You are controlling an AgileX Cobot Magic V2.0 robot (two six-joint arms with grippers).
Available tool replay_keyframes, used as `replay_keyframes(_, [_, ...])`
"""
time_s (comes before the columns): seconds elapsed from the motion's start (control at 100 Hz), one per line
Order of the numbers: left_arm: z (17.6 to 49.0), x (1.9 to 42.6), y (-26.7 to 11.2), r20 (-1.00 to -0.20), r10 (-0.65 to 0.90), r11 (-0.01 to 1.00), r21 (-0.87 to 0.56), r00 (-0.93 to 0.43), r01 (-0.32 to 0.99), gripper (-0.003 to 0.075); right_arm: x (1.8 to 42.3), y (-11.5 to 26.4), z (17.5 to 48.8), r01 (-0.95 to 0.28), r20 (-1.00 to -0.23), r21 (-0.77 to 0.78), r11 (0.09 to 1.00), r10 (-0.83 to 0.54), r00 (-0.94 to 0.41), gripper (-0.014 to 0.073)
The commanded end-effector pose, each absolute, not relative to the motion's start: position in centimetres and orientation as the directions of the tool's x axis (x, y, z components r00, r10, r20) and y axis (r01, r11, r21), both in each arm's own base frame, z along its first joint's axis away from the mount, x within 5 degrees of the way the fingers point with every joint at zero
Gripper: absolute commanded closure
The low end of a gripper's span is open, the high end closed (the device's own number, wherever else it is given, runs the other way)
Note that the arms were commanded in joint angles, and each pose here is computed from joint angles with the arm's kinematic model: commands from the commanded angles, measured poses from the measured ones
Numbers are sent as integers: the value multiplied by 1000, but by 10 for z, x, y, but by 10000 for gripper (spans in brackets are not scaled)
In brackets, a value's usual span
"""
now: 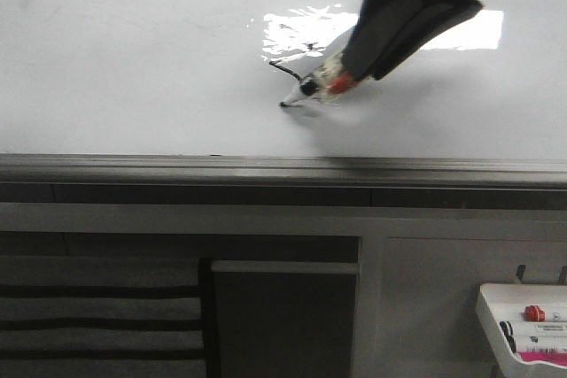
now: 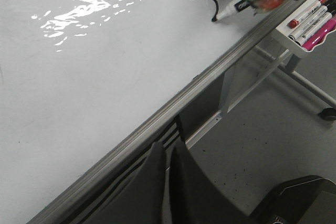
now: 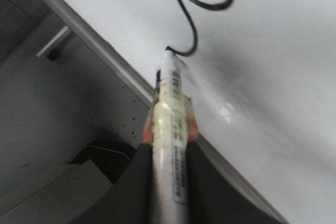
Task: Write number 3 on whiteboard
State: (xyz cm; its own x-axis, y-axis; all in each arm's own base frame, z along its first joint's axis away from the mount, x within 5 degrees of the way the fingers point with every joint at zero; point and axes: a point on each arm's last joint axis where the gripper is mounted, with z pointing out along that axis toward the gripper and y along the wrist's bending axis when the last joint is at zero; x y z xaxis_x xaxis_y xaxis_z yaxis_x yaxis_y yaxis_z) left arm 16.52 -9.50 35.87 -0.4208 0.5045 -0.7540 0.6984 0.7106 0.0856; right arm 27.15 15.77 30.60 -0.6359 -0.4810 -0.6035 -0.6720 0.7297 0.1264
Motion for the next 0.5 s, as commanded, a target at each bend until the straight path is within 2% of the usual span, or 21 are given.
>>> replay_keyframes(0.0, [375,166,-95,-818,440,734,89,-371,673,739,277,173,324,-682,-722,89,726,-425,-546,648])
replay_keyframes(0.21, [377,167,-95,-830,423,739,84,-363,669,739,259,183,350,-762,-728,79,643,-485,-485,648])
replay_keyframes(0.33, [377,167,-95,-833,420,741,86,-359,666,739,231,185,368,-878,-738,-47,476,-609,-291,648])
replay_keyframes(0.49, [377,167,-95,-833,420,741,86,-359,666,739,215,187,382,-918,-747,-208,338,-661,-74,648])
